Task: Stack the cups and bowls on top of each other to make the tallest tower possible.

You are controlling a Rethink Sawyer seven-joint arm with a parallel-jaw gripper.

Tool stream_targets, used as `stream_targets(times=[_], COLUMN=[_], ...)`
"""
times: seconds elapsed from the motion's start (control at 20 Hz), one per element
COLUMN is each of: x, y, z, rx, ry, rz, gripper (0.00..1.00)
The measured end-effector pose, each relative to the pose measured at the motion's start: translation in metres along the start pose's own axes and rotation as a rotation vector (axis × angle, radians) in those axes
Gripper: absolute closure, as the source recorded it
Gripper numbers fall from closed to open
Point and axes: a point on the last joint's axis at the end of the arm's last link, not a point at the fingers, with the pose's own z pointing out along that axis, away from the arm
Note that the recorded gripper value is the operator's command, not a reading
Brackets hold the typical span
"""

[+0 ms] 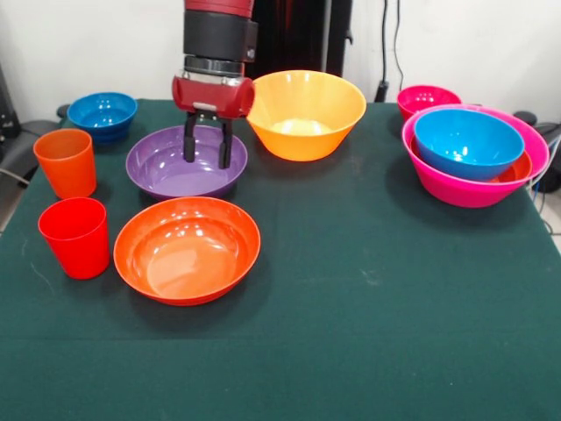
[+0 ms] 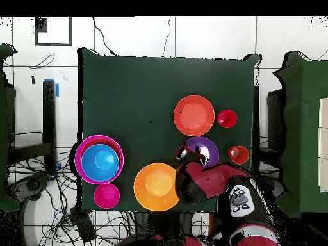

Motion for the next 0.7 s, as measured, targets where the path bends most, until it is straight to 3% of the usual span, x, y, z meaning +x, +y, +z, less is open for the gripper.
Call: stream_targets(times=[0.15, 0.7], x=[0.013, 0.028], y=[-0.001, -0.017], z=[0.004, 0.009], rx=[-0.006, 0.023], ry=[0.01, 0.039], rz=[-0.014, -0.011], gripper=[0.0, 0.0])
